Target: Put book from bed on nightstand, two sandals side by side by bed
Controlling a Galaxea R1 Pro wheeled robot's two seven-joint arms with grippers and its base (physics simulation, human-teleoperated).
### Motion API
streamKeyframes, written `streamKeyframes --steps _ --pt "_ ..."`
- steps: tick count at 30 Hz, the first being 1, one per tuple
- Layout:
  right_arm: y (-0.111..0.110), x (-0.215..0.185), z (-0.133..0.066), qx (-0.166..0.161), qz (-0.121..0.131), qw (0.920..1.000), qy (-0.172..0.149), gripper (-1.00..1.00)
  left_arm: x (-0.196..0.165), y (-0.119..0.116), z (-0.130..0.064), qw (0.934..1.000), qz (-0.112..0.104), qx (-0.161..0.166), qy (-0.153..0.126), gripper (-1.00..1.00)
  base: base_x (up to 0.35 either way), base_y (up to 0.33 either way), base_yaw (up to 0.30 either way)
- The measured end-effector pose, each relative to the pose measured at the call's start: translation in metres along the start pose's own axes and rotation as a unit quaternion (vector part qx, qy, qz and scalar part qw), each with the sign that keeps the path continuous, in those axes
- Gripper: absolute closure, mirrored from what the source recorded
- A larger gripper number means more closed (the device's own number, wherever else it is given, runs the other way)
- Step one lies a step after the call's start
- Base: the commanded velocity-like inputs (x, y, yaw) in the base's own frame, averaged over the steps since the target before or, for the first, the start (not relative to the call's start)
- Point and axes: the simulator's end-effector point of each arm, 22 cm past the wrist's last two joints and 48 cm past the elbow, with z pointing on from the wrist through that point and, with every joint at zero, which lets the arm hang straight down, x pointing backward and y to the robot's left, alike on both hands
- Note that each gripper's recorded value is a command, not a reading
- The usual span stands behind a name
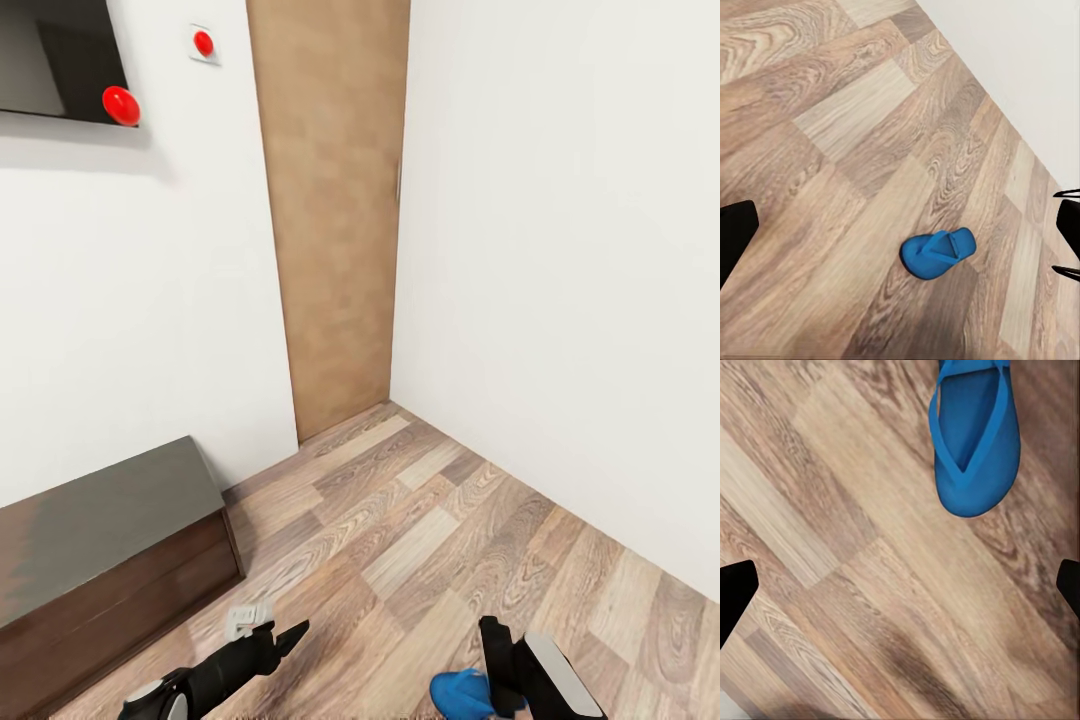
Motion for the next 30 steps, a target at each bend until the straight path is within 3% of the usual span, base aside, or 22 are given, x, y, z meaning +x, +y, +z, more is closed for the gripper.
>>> streamKeyframes --steps 30 --pt "-0.049 -0.004 0.037 0.061 0.001 0.9981 -0.005 -1.0 0.048 0.029 0.012 0.9982 -0.036 -0.018 0.045 -1.0 0.0 0.0 0.0"
